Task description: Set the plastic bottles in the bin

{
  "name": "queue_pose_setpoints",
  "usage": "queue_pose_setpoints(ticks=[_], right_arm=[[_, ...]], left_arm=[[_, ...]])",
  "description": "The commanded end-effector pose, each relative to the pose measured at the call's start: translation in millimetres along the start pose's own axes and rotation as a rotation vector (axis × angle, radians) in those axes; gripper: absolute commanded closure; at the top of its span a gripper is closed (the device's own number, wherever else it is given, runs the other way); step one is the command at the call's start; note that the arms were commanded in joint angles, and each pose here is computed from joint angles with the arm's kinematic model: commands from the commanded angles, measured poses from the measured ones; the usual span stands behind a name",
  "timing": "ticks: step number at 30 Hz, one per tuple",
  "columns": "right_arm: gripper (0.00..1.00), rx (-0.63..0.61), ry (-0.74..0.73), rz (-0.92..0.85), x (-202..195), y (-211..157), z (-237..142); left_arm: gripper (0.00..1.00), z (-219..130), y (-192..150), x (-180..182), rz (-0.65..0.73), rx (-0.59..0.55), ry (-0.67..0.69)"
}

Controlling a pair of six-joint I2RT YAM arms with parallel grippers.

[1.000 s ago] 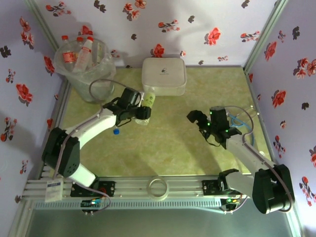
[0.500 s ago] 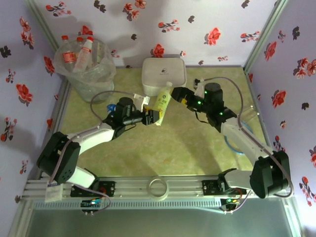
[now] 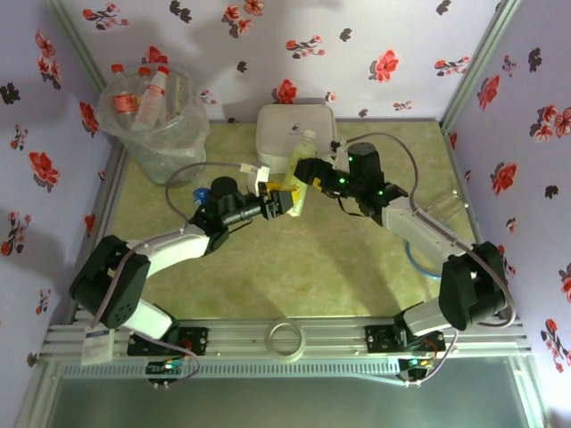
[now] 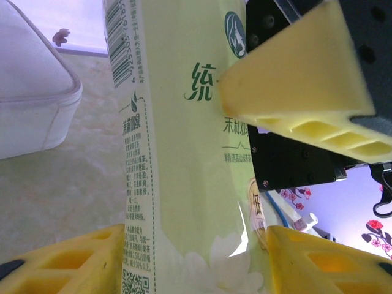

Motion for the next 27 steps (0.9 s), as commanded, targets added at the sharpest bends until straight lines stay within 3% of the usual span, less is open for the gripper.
queue_pose_setpoints(ticks=[1,9,14,17,20,27], right_arm=[[0.19,-0.005,0.058,-0.016,11.8,6.7,6.7],[0.40,-0.002,0.055,-0.047,11.3,6.3,6.9],[0.50,-0.001,-0.007,-0.133,11.2,8.1,-0.3],[0.50,0.008,-0.069,-0.222,8.8,7.2,-7.8],[0.49,0.058,-0.081,-0.326,10.0,-1.9,-13.6],[0.50,0.134,-0.034,-0.530,25.1,-29.2,-17.4]], left_arm=[[0.42,8.0,12.4,-14.9,0.027,-0.068,-0.067],[0.39,9.0,12.2,-15.5,0.023,-0.070,-0.072],[0.18,-3.3,23.3,-17.6,0.008,-0.087,-0.054],[0.01,-22.5,42.0,-20.5,-0.020,-0.187,-0.087],[0.00,-37.6,68.7,-17.0,-0.088,-0.255,-0.114],[0.02,-21.4,94.3,-27.8,-0.092,-0.145,-0.091]])
Point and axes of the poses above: each hand's point on the last joint's axis, 136 mm out from that joint toward the fingers, its own z axis out along the fingers, its own x axis along the line the jaws close on, y = z × x, the point moved 7 cm from there along -z, back along the fingers
